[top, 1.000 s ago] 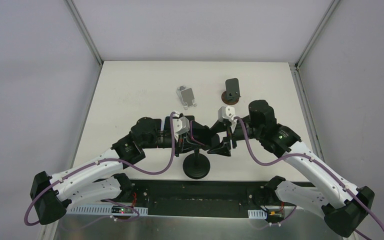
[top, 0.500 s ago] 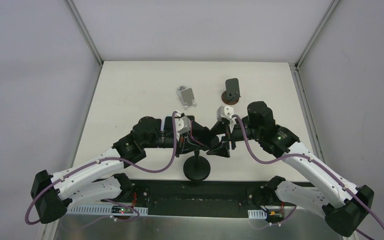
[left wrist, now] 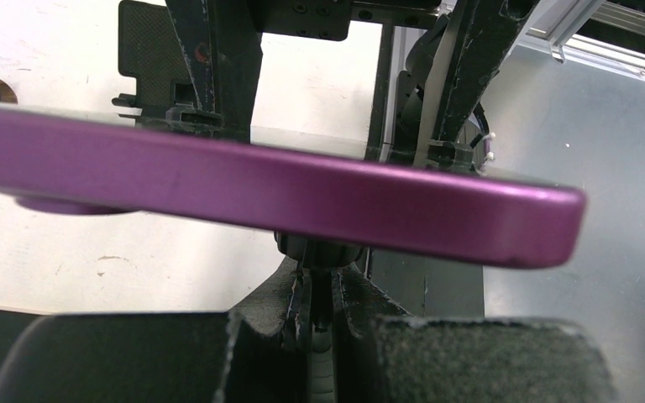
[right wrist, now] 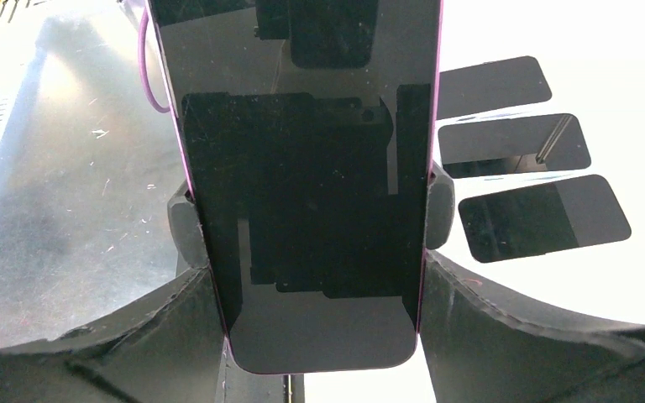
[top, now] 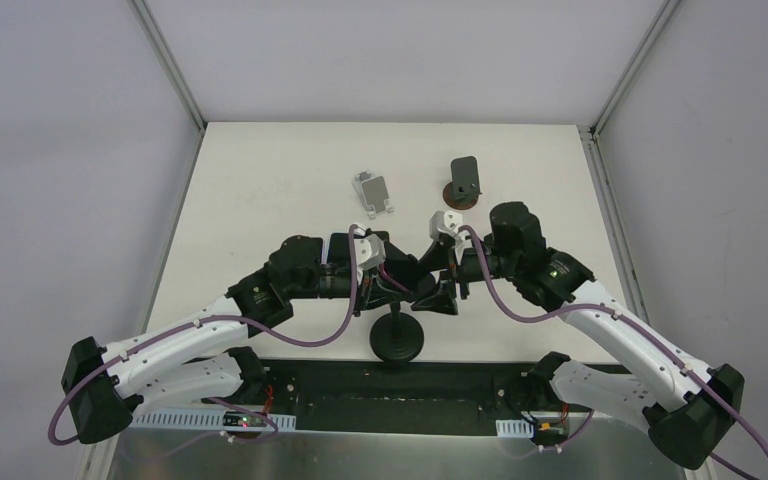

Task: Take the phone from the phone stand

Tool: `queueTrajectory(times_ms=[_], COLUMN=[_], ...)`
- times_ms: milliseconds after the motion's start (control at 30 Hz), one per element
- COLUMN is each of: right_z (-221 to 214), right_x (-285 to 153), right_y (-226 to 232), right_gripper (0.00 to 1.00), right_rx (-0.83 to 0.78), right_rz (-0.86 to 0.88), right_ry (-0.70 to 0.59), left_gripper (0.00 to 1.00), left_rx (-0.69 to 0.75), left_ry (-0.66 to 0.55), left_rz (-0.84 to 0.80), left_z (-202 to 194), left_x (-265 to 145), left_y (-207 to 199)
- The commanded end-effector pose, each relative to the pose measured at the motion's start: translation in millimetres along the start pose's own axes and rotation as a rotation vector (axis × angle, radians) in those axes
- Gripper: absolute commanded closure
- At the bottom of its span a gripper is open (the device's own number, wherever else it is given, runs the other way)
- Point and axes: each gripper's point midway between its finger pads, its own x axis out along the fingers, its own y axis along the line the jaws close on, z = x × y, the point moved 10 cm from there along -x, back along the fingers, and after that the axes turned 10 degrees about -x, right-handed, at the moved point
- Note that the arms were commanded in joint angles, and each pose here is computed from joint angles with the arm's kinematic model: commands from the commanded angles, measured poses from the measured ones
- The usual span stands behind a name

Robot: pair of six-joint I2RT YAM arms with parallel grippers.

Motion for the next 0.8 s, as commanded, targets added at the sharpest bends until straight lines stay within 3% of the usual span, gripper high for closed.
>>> queueTrajectory(times_ms=[0,700,767], right_z=[44,62,59], right_x=[-1,-6,-5], right_y=[-35,-22,-21], right_gripper=[1.0,1.0,0.94], right_rx=[-0.194,-0.288,-0.282], right_rz=[-0.226,-0.123,-0.129], right_ry=[-0.128,-0.191,-0.184], left_gripper=[1.0,1.0,1.0], left_rx=[0.088,0.101,0.103], left_ry=[-0.039,-0.01,-0.011], left_rz=[-0.312,-0.341,-0.341], left_z=[22,10,10], left_x=[6,6,6], left_y=[-44,-46,-46])
